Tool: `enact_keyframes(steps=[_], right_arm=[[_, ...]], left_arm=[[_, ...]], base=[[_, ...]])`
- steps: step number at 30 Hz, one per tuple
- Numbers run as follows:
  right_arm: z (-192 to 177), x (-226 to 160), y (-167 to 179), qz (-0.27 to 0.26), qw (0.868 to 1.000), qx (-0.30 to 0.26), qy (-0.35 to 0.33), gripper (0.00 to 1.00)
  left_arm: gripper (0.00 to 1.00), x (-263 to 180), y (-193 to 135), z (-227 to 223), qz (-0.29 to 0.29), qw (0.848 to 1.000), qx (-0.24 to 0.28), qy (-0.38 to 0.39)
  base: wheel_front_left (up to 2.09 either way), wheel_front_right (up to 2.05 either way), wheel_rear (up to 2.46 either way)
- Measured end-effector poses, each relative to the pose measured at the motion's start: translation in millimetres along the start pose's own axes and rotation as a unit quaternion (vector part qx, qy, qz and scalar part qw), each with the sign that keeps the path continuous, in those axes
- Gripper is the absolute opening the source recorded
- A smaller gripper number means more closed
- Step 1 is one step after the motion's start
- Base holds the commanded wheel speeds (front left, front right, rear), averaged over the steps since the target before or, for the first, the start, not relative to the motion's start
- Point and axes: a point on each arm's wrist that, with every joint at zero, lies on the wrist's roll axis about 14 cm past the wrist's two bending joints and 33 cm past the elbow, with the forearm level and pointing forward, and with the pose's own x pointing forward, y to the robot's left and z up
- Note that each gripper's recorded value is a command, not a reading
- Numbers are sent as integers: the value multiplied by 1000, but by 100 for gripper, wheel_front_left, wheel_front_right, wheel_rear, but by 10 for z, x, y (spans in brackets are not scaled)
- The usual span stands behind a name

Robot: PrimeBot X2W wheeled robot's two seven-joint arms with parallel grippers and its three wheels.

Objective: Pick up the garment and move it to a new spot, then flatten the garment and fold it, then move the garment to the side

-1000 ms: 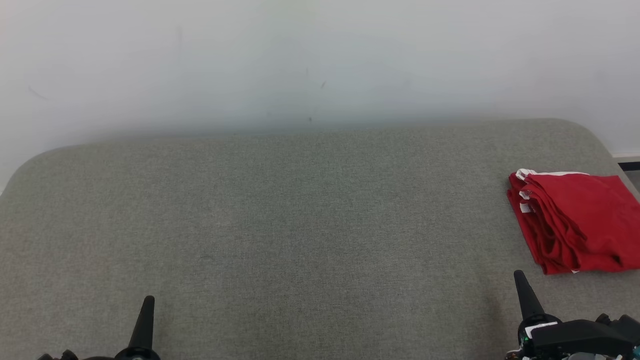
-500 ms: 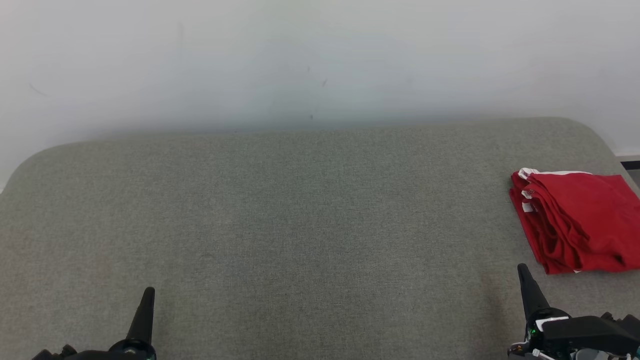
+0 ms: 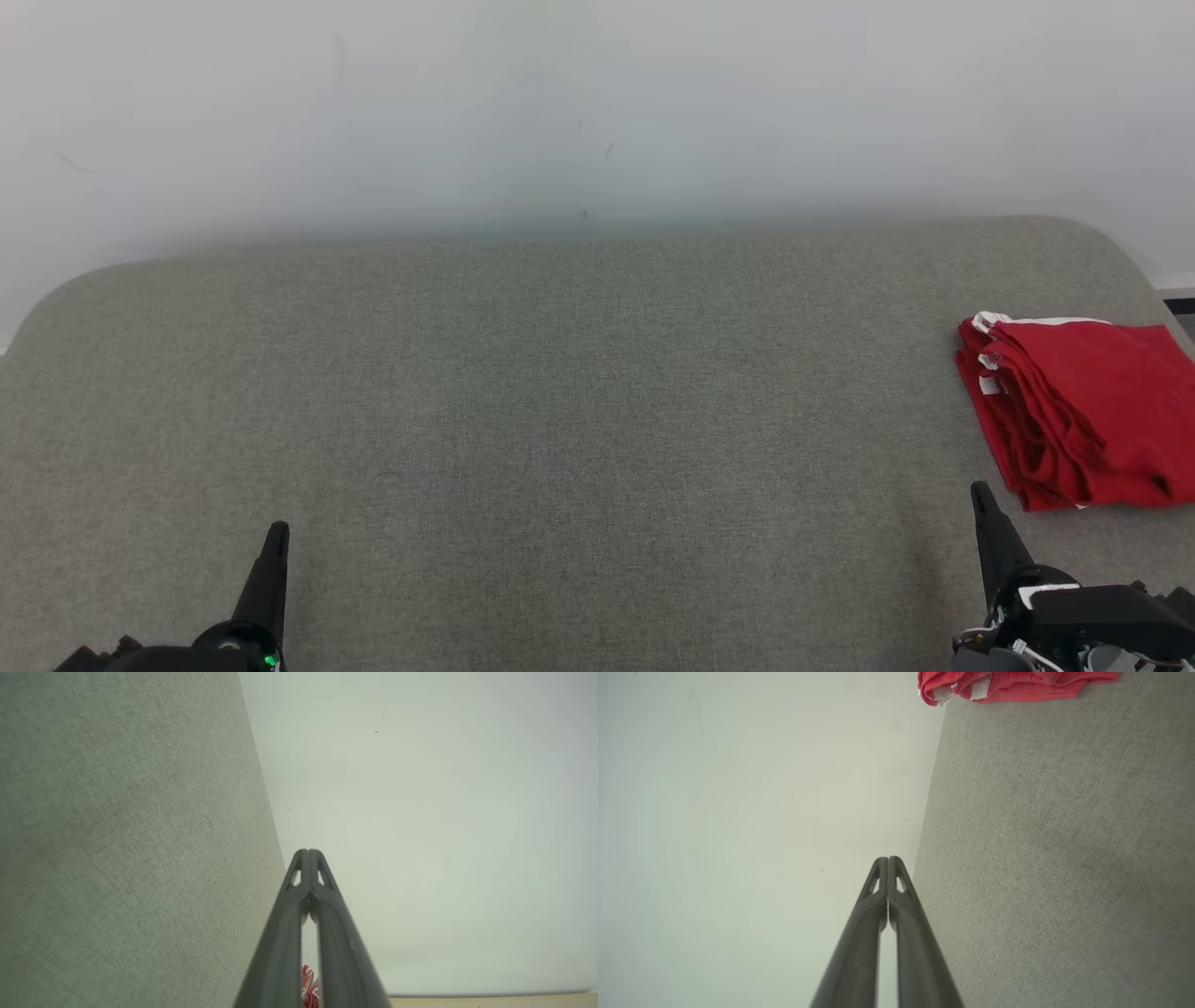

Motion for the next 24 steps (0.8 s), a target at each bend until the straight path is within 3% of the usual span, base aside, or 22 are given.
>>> enact_keyframes(steps=[24], right_arm=[[18, 34, 83, 17, 998, 64, 0, 0]], left_arm=[[0, 54, -90, 12, -18, 998, -62, 5]], base=[[0, 0, 0]])
